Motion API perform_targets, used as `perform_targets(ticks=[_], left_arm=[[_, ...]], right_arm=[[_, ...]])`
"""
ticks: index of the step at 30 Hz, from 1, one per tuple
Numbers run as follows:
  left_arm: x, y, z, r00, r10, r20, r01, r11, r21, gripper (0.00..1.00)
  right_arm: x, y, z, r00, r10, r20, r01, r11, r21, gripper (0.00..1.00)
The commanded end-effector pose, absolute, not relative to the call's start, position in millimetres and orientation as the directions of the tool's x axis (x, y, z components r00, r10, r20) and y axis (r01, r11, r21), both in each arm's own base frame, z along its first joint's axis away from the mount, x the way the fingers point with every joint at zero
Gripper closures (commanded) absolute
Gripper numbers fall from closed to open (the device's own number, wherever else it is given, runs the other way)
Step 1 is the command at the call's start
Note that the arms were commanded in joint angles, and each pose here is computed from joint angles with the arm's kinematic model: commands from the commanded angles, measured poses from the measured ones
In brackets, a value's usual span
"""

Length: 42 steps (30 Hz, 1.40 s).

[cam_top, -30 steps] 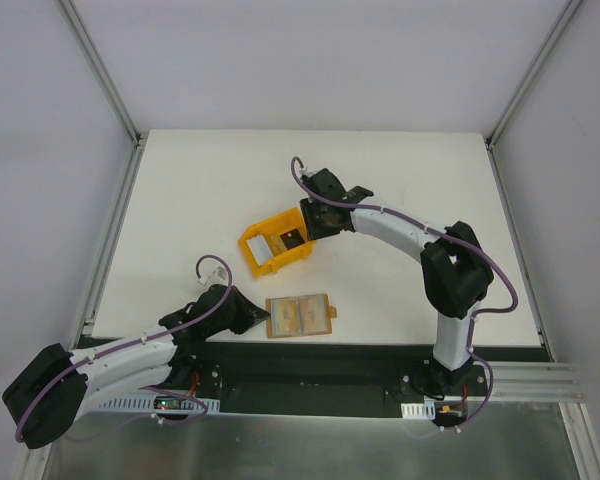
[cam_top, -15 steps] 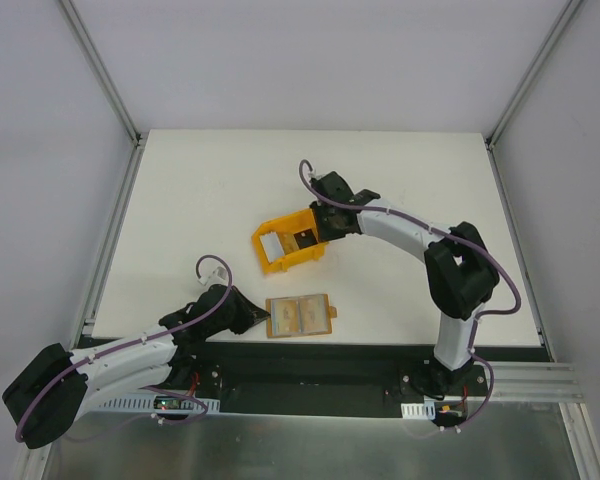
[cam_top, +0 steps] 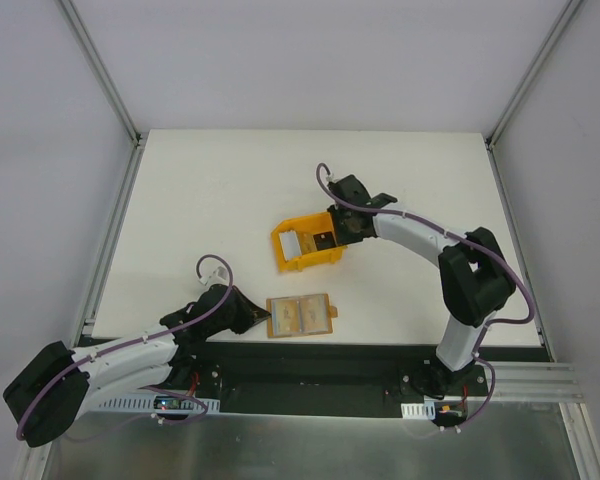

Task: Put the credit cards into the card holder
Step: Move the storage box to the center of the board.

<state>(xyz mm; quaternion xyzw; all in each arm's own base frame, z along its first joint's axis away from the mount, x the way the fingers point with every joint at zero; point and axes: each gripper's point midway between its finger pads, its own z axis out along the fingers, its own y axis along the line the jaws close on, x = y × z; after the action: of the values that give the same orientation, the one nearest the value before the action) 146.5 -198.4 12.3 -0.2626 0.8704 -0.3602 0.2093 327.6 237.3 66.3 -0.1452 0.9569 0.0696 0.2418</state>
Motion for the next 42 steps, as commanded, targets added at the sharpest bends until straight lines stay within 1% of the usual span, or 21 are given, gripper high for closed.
perform_targets(ticks=[1,11,12,14,15,20,26,28,30,35,39,42], left_arm=[[134,-180,-15,-0.78,-0.6,-0.177,-0.361,0.662,-0.657,1.0],[136,-182,-14,-0.784,-0.595,-0.178,-0.359,0.668,-0.652,1.0],[136,-182,-14,-0.784,-0.595,-0.178,-0.36,0.669,-0.65,1.0],[136,-182,-13,-0.785,-0.594,-0.178,-0.358,0.669,-0.652,1.0],[136,-182,-13,-0.784,-0.594,-0.179,-0.357,0.668,-0.652,1.0],[138,-185,-9,-0.783,-0.596,-0.178,-0.35,0.659,-0.665,1.0],[139,-186,-6,-0.78,-0.6,-0.176,-0.347,0.65,-0.676,1.0],[138,-186,-7,-0.779,-0.602,-0.172,-0.351,0.647,-0.677,1.0],[137,-185,-7,-0.779,-0.604,-0.169,-0.353,0.645,-0.678,1.0],[139,-188,-2,-0.785,-0.593,-0.179,-0.328,0.643,-0.692,1.0],[139,-189,1,-0.783,-0.598,-0.172,-0.327,0.631,-0.704,1.0],[138,-188,0,-0.78,-0.602,-0.172,-0.327,0.626,-0.708,1.0]], right_arm=[[336,224,86,-0.811,-0.256,-0.526,-0.324,0.945,0.04,0.79],[346,223,88,-0.808,-0.259,-0.529,-0.348,0.934,0.074,0.78],[346,223,89,-0.808,-0.256,-0.53,-0.347,0.935,0.078,0.77],[344,226,94,-0.808,-0.25,-0.534,-0.36,0.926,0.112,0.71],[342,232,98,-0.809,-0.243,-0.536,-0.377,0.913,0.155,0.68],[350,230,135,-0.763,-0.206,-0.613,-0.382,0.908,0.17,0.58],[347,220,175,-0.723,-0.148,-0.674,-0.351,0.92,0.174,0.52],[338,216,180,-0.731,-0.115,-0.673,-0.327,0.924,0.197,0.52],[327,219,183,-0.747,-0.06,-0.662,-0.3,0.919,0.254,0.51],[279,245,194,-0.719,-0.02,-0.694,-0.366,0.861,0.354,0.5],[225,279,170,-0.763,-0.036,-0.646,-0.411,0.798,0.441,0.5],[189,296,145,-0.797,-0.075,-0.599,-0.421,0.78,0.462,0.51]])
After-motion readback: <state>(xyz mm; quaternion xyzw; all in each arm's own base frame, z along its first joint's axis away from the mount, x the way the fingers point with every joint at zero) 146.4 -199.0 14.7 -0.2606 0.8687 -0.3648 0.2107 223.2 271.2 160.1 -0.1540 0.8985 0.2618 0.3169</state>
